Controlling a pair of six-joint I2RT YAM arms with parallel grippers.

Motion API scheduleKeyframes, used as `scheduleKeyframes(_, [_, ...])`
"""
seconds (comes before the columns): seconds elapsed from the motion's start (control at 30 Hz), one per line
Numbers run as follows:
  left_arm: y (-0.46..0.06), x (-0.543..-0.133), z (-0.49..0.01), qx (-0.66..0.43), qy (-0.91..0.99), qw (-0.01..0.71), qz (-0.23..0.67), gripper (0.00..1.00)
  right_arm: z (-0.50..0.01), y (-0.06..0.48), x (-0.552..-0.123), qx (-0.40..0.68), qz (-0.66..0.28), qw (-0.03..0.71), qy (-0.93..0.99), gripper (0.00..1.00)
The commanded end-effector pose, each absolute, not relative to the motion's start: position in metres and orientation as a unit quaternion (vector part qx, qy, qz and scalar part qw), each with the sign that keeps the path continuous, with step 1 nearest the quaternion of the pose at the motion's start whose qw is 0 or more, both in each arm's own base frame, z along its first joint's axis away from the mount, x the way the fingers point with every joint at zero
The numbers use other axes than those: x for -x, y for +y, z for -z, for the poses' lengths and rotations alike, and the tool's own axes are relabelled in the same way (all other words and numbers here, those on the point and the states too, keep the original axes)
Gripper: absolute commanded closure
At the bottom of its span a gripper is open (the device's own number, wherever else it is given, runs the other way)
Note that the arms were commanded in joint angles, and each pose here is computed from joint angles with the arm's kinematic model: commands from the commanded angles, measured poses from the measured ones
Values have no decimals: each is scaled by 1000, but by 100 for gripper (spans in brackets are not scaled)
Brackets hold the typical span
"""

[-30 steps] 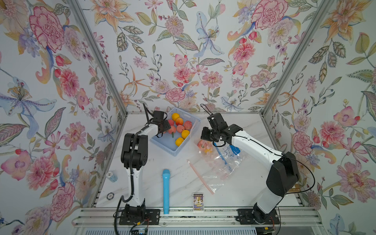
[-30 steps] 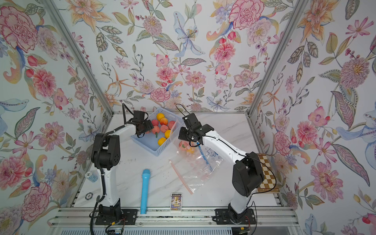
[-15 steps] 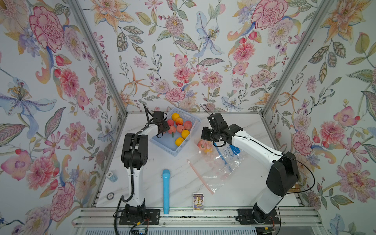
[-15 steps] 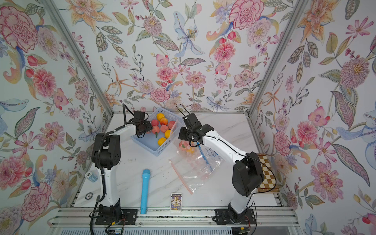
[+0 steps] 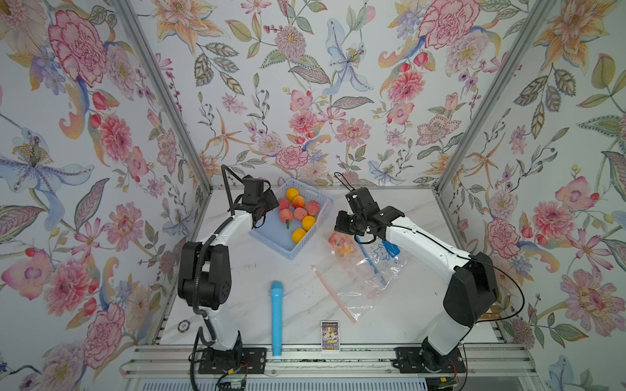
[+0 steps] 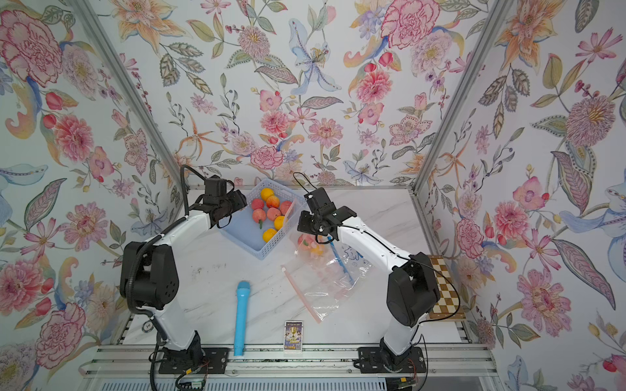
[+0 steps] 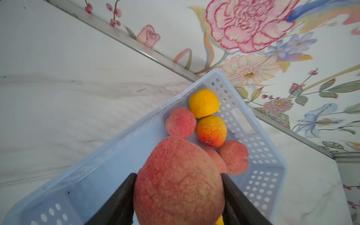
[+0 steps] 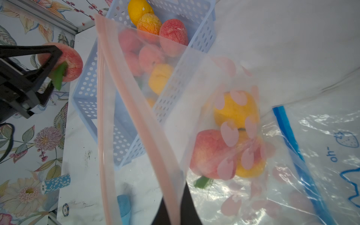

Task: Place the peach in a zip-top bag and seal the zipper
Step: Pick up the peach from the basket.

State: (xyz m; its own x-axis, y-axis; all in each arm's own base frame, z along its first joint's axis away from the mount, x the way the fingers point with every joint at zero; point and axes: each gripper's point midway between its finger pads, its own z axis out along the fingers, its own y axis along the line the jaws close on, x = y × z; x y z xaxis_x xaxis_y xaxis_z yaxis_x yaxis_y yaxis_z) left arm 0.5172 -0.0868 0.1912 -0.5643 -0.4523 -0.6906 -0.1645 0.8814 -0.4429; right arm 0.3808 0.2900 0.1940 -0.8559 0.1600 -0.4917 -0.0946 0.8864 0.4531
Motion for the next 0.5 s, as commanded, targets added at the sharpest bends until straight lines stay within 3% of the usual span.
scheduleKeyframes(0.0, [-120,-500,-232,126,850,457,230,40,-195,293,-386,-21,-244,271,931,100])
scheduleKeyframes(0.2, [-174,-459,-296,42,821,494,283,40,-198,293,-387,-19,-246,275,929,100])
scheduleKeyframes(0.47, [-238,-422,-305,-43,818,481,312,40,-199,295,-388,-18,-248,276,928,100])
